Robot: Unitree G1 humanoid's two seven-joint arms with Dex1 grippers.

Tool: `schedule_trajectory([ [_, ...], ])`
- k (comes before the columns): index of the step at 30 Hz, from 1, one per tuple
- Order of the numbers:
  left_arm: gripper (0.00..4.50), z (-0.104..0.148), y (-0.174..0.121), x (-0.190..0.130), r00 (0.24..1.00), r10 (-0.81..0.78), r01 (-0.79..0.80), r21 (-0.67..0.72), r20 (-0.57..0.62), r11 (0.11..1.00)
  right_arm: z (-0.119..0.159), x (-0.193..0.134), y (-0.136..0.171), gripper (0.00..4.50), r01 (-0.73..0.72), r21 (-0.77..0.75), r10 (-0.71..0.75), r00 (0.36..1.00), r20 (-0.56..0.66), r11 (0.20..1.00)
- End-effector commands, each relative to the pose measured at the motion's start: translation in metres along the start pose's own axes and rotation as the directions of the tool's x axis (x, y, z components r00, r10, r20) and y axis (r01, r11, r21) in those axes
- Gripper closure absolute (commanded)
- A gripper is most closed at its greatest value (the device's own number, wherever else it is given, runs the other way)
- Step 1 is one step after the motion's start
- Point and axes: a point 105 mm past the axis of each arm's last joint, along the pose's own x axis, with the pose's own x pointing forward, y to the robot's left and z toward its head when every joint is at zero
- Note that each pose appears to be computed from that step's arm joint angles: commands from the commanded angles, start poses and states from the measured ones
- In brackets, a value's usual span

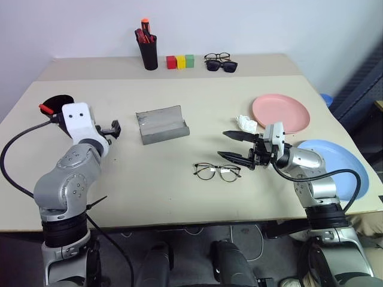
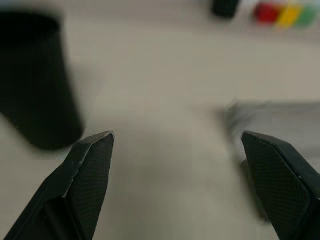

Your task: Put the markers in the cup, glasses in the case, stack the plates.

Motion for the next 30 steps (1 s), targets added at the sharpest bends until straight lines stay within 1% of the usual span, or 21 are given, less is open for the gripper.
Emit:
schedule_trajectory([
  [1,0.35,-0.006,0.025,-0.001,0.986,0.134,-0.136,-0.008,-0.094,0.991,0.013,0.008,0.007,1.46,-0.083,-0.027,0.084,0.996,0.037,0.996],
  [4,0.35,-0.014,0.033,0.003,0.967,0.194,-0.204,-0.043,-0.162,0.978,0.012,0.014,0.007,1.46,-0.106,-0.028,0.107,0.993,0.040,0.994],
  [8,0.35,-0.019,0.040,0.004,0.946,0.253,-0.272,-0.068,-0.202,0.960,0.011,0.017,0.006,1.46,-0.110,-0.033,0.111,0.993,0.040,0.993],
  [12,0.35,-0.028,0.048,0.006,0.919,0.302,-0.326,-0.057,-0.252,0.944,0.010,0.017,0.006,1.46,-0.108,-0.035,0.109,0.993,0.039,0.994],
  [18,0.35,-0.036,0.056,0.020,0.869,0.355,-0.403,-0.078,-0.344,0.912,0.009,0.015,0.005,1.46,-0.087,-0.040,0.088,0.995,0.036,0.995],
  [20,0.87,-0.039,0.058,0.027,0.853,0.362,-0.419,-0.079,-0.377,0.905,0.009,0.014,0.005,1.46,-0.079,-0.042,0.081,0.996,0.034,0.996],
  [22,1.67,-0.041,0.062,0.033,0.832,0.373,-0.443,-0.087,-0.411,0.892,0.009,0.013,0.005,1.46,-0.073,-0.044,0.074,0.997,0.030,0.996],
  [24,2.80,-0.044,0.064,0.036,0.816,0.366,-0.452,-0.099,-0.448,0.886,0.009,0.011,0.005,1.46,-0.065,-0.046,0.067,0.997,0.026,0.997],
  [25,3.26,-0.045,0.065,0.037,0.810,0.365,-0.454,-0.098,-0.459,0.885,0.009,0.010,0.005,1.46,-0.061,-0.047,0.062,0.998,0.025,0.997],
  [27,4.33,-0.046,0.066,0.038,0.807,0.362,-0.447,-0.083,-0.468,0.891,0.009,0.008,0.005,1.46,-0.051,-0.049,0.053,0.998,0.021,0.997],
  [28,4.43,-0.046,0.066,0.038,0.806,0.360,-0.445,-0.081,-0.469,0.892,0.009,0.007,0.004,1.46,-0.047,-0.050,0.048,0.999,0.021,0.998],
  [30,4.43,-0.044,0.063,0.039,0.822,0.338,-0.417,-0.082,-0.457,0.905,0.009,0.006,0.004,1.46,-0.042,-0.050,0.043,0.999,0.018,0.998],
])
